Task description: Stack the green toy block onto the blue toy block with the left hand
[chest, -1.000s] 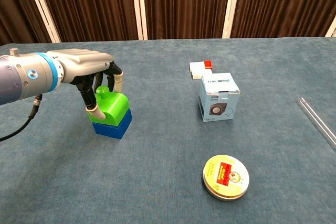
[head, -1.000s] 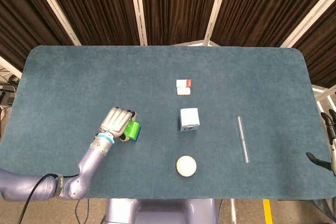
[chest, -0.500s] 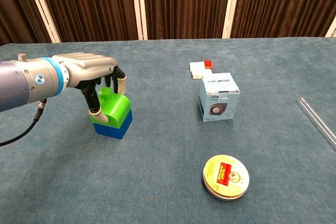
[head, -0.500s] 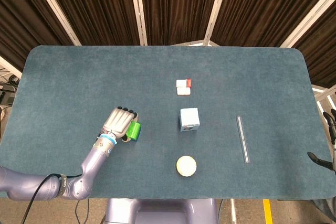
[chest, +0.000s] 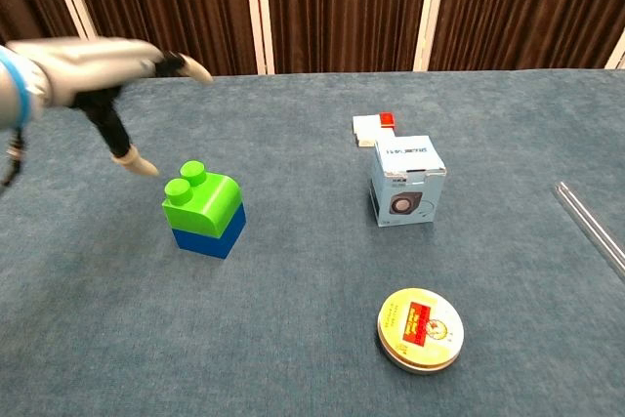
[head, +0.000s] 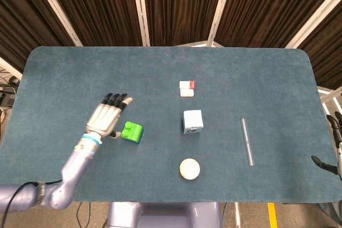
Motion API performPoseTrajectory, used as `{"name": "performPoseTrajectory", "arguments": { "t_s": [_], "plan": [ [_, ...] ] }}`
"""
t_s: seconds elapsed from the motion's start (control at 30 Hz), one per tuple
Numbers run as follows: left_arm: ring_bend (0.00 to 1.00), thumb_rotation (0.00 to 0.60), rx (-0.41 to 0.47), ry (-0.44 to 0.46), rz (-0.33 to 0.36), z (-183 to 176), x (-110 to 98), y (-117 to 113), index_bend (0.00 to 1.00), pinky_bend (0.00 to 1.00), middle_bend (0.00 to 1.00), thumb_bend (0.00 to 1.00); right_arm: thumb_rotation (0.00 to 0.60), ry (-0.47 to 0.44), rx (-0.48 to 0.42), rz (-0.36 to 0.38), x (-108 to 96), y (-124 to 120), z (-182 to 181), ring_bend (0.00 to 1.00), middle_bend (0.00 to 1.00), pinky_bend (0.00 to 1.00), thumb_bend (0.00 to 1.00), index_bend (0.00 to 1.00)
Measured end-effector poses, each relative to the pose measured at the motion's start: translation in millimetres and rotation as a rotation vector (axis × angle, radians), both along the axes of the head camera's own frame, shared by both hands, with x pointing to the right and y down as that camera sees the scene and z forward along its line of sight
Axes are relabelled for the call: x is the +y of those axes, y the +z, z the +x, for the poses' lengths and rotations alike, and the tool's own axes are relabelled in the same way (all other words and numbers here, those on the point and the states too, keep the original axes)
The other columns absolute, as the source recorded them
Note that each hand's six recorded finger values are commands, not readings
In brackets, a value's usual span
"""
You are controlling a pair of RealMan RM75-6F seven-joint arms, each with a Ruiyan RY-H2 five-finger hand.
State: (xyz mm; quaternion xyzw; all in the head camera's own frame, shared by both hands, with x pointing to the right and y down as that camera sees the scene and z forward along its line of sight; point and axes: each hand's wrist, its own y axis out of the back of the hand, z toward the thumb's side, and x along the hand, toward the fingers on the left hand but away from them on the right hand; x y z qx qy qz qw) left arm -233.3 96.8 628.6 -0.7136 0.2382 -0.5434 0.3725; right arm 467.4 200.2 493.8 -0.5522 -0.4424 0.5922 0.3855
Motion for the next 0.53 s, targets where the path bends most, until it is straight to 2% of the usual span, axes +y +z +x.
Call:
{"name": "performPoseTrajectory", "arguments": {
  "t_s": [0.17, 0.27, 0.4, 0.53],
  "plan": [
    [0.0, 0.6, 0.029, -0.074, 0.098, -41, -1, -28, 0.0, 0.0, 0.0, 0.0, 0.6, -0.018, -0.004, 0.009, 1, -3, -5, 0.0, 0.0, 0.0, 0.0, 0.0],
    [0.0, 0.6, 0.051, -0.135, 0.157, -74, 6, -43, 0.0, 0.0, 0.0, 0.0, 0.6, -0.029, -0.008, 0.012, 2, -3, -9, 0.0, 0.0, 0.0, 0.0, 0.0],
    [0.0, 0.6, 0.085, -0.2, 0.192, -118, 28, -56, 0.0, 0.0, 0.0, 0.0, 0.6, -0.025, -0.004, 0.009, 1, -1, -9, 0.0, 0.0, 0.0, 0.0, 0.0],
    [0.0, 0.6, 0.105, -0.242, 0.197, -161, 64, -65, 0.0, 0.0, 0.0, 0.0, 0.6, -0.018, 0.0, -0.001, 0, 2, -7, 0.0, 0.0, 0.0, 0.0, 0.0]
  ]
}}
